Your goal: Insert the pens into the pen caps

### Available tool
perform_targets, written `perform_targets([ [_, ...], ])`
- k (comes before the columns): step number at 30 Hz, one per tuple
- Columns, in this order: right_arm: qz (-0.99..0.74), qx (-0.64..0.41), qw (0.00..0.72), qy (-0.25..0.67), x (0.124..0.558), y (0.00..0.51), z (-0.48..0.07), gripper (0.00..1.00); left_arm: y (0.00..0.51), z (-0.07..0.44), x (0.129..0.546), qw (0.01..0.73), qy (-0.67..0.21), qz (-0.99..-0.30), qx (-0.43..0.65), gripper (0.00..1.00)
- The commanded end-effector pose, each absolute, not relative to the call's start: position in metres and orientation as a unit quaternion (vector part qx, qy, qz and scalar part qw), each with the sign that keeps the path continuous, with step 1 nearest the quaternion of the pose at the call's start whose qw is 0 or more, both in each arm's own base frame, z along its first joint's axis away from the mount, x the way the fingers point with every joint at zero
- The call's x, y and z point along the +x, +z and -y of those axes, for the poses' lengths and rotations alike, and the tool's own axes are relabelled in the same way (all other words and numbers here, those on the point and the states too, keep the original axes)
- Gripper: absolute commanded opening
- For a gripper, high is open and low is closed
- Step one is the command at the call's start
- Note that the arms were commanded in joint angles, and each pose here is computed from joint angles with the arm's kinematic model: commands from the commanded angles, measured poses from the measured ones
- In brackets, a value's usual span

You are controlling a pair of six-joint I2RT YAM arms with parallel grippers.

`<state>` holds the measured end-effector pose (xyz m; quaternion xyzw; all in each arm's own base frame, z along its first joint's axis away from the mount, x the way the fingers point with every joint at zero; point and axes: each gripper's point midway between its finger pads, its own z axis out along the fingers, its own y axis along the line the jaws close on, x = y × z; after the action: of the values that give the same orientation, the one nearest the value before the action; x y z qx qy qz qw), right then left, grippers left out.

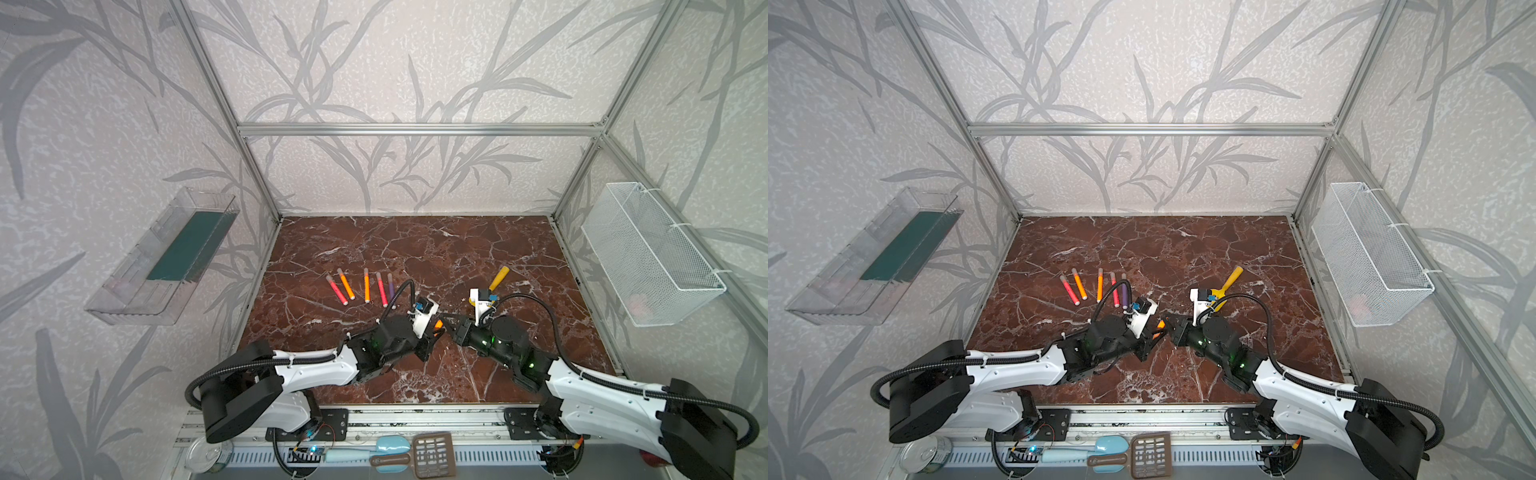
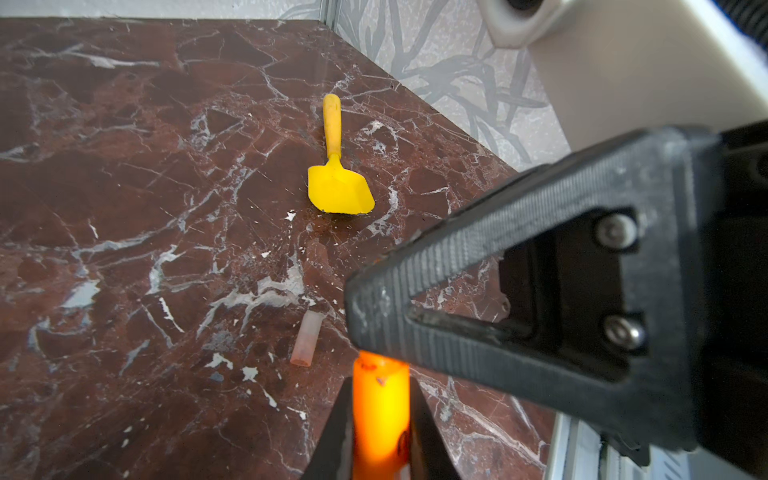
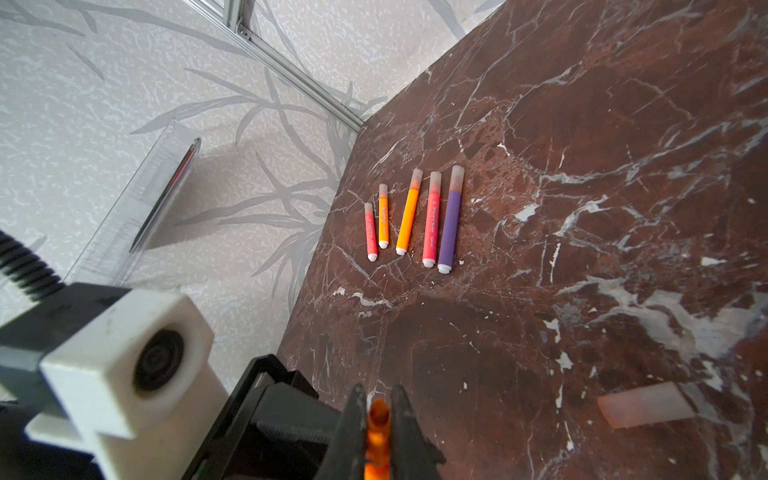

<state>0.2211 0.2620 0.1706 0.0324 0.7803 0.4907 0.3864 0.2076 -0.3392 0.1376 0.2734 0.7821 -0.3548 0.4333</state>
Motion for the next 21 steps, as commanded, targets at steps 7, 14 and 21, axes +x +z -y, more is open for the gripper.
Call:
perform_targets([
  [7,-0.789,0.002,0.402,0.465,0.224,0.185,-0.266,0.38,0.137,0.303,0.239,0.475,-0.287,-0.811,0.183,0.00],
  [14,-0.828,-0.002,0.415,0.377,0.219,0.151,-0.232,0.53,0.109,0.228,0.236,0.475,-0.220,-0.847,0.090,0.00],
  [21,-0.867,-0.003,0.395,0.302,0.214,0.107,-0.209,0.54,0.117,0.208,0.231,0.479,-0.217,-0.849,0.053,0.00],
])
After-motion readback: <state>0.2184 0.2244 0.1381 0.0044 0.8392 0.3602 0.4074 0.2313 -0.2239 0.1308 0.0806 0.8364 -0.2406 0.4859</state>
